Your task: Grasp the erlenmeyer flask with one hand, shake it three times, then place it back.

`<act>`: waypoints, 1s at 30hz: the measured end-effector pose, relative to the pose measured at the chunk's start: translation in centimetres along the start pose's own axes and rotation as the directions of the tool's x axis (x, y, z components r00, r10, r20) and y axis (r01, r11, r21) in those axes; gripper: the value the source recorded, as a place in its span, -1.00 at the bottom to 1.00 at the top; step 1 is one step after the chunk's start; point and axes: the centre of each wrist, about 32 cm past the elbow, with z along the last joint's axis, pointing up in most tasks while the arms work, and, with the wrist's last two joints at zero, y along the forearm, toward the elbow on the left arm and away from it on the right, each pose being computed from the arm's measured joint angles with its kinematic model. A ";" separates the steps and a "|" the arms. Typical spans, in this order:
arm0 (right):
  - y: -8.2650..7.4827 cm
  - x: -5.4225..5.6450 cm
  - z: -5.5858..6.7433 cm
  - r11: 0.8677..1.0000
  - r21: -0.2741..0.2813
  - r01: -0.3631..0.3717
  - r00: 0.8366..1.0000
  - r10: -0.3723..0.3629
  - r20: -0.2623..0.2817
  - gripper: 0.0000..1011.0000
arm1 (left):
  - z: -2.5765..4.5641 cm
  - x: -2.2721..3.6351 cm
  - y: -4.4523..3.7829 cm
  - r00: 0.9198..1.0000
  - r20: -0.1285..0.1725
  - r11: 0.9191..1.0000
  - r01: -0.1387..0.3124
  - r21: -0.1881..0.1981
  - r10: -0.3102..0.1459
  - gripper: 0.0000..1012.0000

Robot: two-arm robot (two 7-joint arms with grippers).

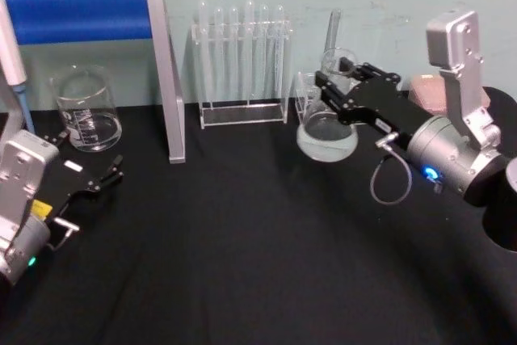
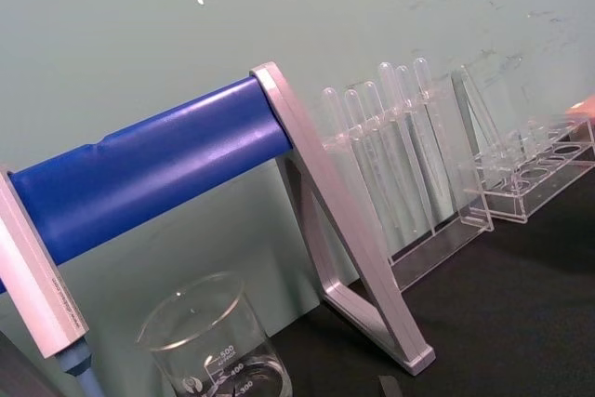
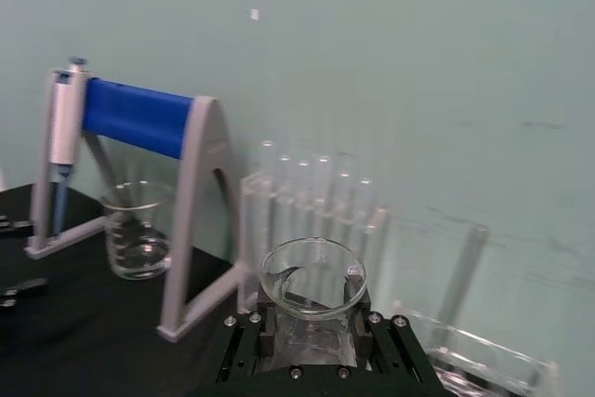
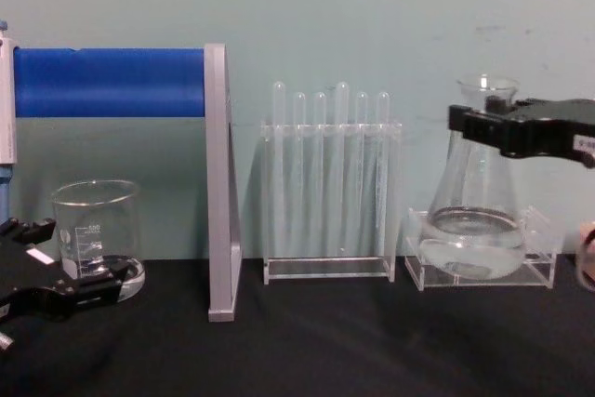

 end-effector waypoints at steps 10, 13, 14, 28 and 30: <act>-0.2 0.5 -0.2 1.000 0.000 0.024 1.000 -0.024 -0.009 -0.11 | 0.00 0.00 0.00 1.000 0.000 1.000 0.000 0.000 0.000 0.98; -0.2 0.2 -0.1 1.000 0.003 0.009 1.000 -0.009 -0.015 -0.11 | 0.00 0.00 0.00 1.000 0.000 1.000 0.000 0.000 0.000 0.98; -0.2 0.1 -0.1 1.000 0.005 0.002 1.000 -0.002 -0.017 -0.11 | 0.00 0.00 0.00 1.000 0.000 1.000 0.000 0.000 0.000 0.98; 0.1 -3.7 0.2 0.980 0.027 -0.199 0.978 0.200 -0.055 -0.11 | 0.00 0.00 0.00 1.000 0.000 1.000 0.000 0.000 0.000 0.98; 0.1 -4.1 0.2 0.975 0.029 -0.221 0.973 0.222 -0.056 -0.11 | 0.00 0.00 0.00 1.000 0.000 1.000 0.000 0.000 0.000 0.98</act>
